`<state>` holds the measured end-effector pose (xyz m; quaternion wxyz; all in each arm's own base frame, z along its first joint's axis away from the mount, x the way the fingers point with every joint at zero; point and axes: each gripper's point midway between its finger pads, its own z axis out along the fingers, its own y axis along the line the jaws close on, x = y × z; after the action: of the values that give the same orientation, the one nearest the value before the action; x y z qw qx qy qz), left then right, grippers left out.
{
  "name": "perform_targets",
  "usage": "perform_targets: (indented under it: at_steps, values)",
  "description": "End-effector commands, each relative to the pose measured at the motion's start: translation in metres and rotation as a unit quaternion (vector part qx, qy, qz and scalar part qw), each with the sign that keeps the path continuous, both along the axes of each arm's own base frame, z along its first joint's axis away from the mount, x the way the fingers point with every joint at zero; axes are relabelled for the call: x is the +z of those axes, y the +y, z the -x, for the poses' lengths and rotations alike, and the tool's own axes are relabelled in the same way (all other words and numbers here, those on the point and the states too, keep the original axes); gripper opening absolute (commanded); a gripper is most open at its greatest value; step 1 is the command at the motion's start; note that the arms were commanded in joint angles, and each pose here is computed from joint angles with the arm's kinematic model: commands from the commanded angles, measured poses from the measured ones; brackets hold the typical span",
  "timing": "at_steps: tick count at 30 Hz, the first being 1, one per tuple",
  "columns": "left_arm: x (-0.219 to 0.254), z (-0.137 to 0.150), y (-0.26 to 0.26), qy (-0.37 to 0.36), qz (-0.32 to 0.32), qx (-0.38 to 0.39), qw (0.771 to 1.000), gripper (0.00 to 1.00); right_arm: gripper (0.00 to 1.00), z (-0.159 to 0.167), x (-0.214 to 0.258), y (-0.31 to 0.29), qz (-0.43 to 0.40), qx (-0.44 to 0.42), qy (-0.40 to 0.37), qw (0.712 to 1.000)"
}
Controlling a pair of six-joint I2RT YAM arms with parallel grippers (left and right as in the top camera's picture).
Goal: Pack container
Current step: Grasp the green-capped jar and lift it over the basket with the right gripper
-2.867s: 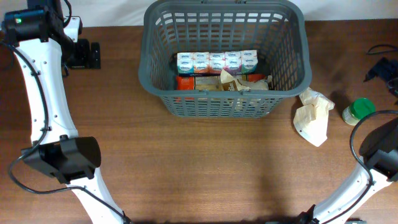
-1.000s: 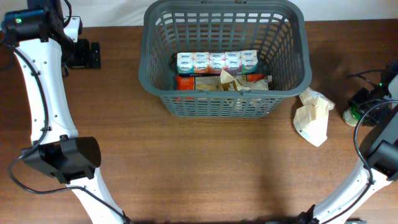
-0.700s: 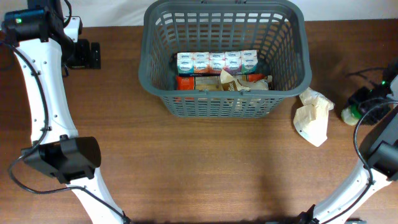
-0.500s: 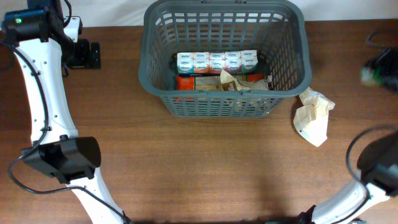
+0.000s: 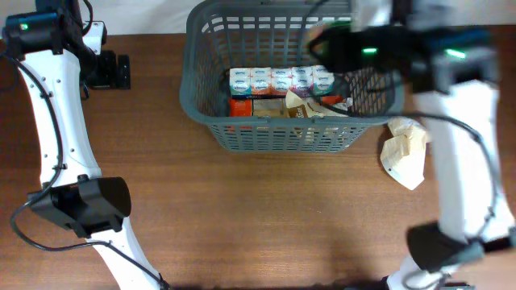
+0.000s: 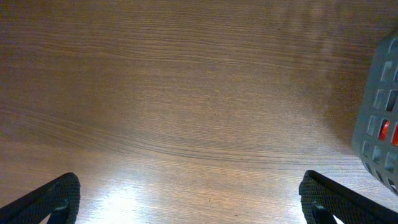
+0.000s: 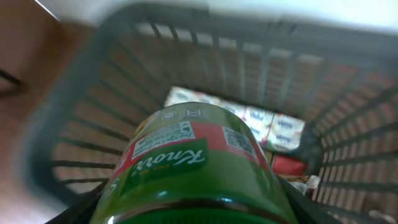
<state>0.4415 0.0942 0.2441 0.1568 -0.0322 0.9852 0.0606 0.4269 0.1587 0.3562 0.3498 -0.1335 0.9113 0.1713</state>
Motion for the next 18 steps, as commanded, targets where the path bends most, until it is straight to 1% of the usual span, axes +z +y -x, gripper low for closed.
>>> perform_targets:
  at_steps: [1, 5, 8, 10, 14, 18]
  values:
    - [-0.003, 0.0, 0.003, 0.003, 0.001, 0.01, 1.0, 0.99, 0.04, -0.028, -0.047, -0.01, 0.09, -0.044, 0.021, 0.995]
    - [-0.003, 0.0, 0.003, 0.003, 0.001, 0.009, 1.0, 0.99, 0.04, -0.06, -0.095, -0.021, 0.125, -0.071, 0.05, 0.988]
    - [-0.003, 0.0, 0.003, 0.003, 0.001, 0.009, 1.0, 0.99, 0.04, -0.079, -0.123, -0.036, 0.133, -0.089, 0.068, 0.985]
    - [-0.003, 0.0, 0.003, 0.003, 0.001, 0.009, 1.0, 0.99, 0.04, -0.087, -0.139, -0.046, 0.127, -0.111, 0.086, 0.982]
    - [-0.003, 0.0, 0.003, 0.003, 0.001, 0.009, 1.0, 0.99, 0.04, -0.094, -0.171, -0.06, 0.136, -0.121, 0.119, 0.976]
    - [-0.003, 0.0, 0.003, 0.003, 0.001, 0.009, 1.0, 0.99, 0.04, -0.09, -0.188, -0.06, 0.144, -0.117, 0.145, 0.972]
